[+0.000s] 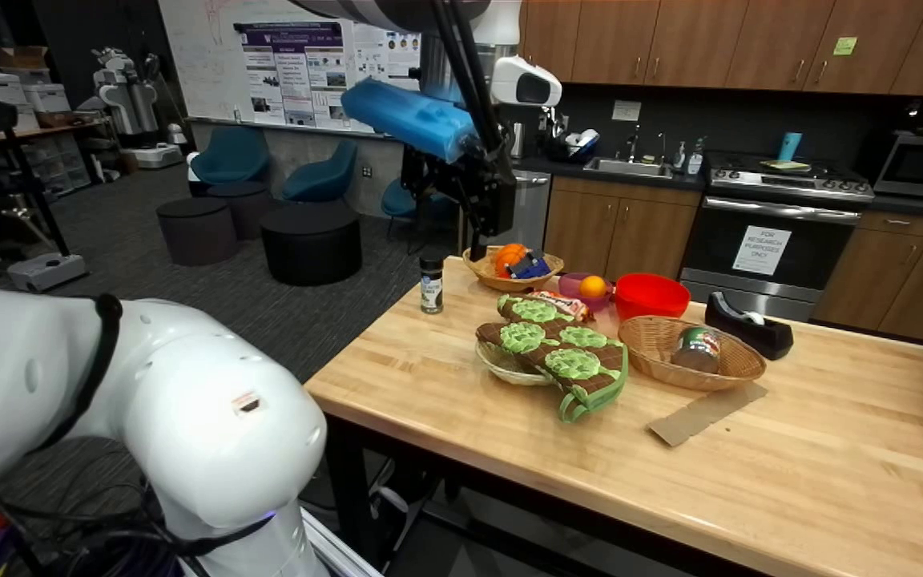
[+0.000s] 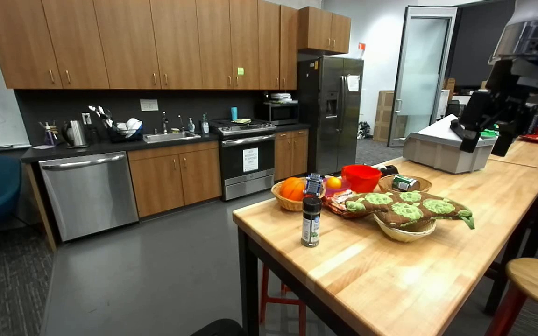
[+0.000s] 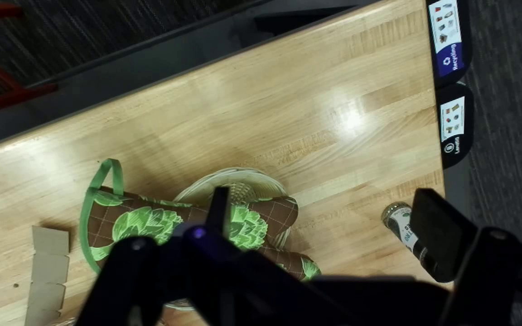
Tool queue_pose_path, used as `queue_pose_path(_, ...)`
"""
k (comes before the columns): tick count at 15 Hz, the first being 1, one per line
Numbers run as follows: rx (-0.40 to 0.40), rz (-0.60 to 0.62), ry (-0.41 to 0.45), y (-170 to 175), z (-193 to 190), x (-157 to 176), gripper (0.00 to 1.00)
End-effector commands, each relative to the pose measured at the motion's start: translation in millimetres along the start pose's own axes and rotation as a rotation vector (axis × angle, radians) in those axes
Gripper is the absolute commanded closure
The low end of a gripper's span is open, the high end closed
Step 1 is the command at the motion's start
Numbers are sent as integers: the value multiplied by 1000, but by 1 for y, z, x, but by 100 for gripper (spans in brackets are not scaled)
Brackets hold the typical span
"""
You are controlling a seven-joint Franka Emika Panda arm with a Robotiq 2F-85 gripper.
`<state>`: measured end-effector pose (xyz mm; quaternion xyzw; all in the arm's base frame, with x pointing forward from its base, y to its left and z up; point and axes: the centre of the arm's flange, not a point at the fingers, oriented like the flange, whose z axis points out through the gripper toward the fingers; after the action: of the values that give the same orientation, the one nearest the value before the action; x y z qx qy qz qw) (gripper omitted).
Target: Pick up the small ball and put it into the red bowl
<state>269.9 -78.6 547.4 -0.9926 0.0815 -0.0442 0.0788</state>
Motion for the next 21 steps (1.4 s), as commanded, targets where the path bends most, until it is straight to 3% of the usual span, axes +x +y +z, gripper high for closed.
queue_pose_path(1,0,0,0,0,0,0,0)
queue_pose_path(21,-18,-18,15,-7,-10,3,0)
